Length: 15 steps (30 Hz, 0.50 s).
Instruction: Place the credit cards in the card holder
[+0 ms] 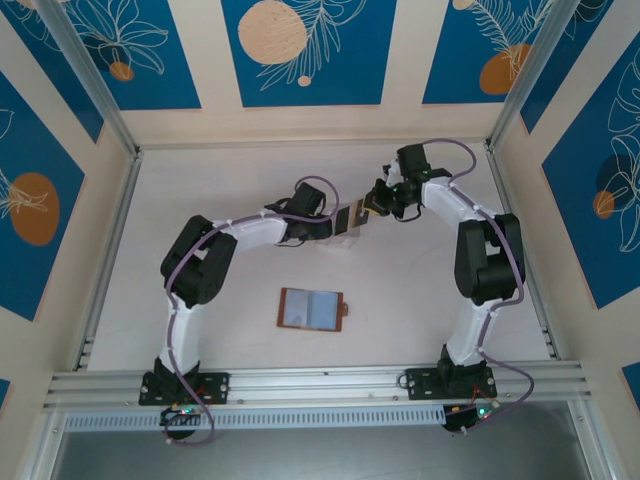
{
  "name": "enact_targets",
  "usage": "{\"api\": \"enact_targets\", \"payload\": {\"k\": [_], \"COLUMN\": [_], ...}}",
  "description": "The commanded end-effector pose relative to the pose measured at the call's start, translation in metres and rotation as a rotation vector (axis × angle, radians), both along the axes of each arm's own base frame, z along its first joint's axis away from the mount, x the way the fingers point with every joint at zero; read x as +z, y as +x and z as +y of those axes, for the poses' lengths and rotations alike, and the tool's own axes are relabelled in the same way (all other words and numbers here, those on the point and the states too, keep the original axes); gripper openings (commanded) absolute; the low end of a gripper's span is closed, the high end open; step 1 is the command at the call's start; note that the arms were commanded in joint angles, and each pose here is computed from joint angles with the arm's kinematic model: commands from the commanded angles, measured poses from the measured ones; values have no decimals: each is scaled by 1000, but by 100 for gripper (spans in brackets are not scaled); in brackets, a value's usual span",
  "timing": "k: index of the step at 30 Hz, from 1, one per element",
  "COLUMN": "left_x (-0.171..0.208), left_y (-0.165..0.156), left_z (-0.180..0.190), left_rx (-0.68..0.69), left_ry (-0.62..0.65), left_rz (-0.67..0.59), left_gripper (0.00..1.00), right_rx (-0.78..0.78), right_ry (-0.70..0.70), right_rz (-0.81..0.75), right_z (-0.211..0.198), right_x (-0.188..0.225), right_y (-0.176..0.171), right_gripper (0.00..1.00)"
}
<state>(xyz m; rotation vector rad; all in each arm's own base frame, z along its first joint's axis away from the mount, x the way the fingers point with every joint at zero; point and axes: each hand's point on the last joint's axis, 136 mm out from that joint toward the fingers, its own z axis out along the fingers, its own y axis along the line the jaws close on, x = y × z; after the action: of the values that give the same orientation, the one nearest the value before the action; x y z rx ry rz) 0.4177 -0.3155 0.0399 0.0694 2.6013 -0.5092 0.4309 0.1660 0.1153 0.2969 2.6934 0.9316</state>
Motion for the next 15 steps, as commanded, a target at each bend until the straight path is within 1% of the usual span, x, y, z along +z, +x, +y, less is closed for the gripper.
{"api": "enact_targets", "payload": {"k": [1, 8, 11, 15], "left_x": [-6, 6, 8, 6], "left_y": [-16, -18, -18, -16], "left_z": [23, 16, 12, 12], "left_rx": [-18, -45, -60, -60], "left_ry": [77, 51, 37, 46], "left_rz": [78, 65, 59, 63], "left_gripper": [40, 47, 49, 49], "right_rx": [-1, 21, 37, 49], "right_ry": [-4, 16, 23, 21], "right_rz": [17, 33, 28, 17], "right_z": [-9, -1, 4, 7], "right_x": [2, -6, -3, 2], "right_y": [-8, -7, -7, -10], "right_gripper": [0, 0, 0, 0]}}
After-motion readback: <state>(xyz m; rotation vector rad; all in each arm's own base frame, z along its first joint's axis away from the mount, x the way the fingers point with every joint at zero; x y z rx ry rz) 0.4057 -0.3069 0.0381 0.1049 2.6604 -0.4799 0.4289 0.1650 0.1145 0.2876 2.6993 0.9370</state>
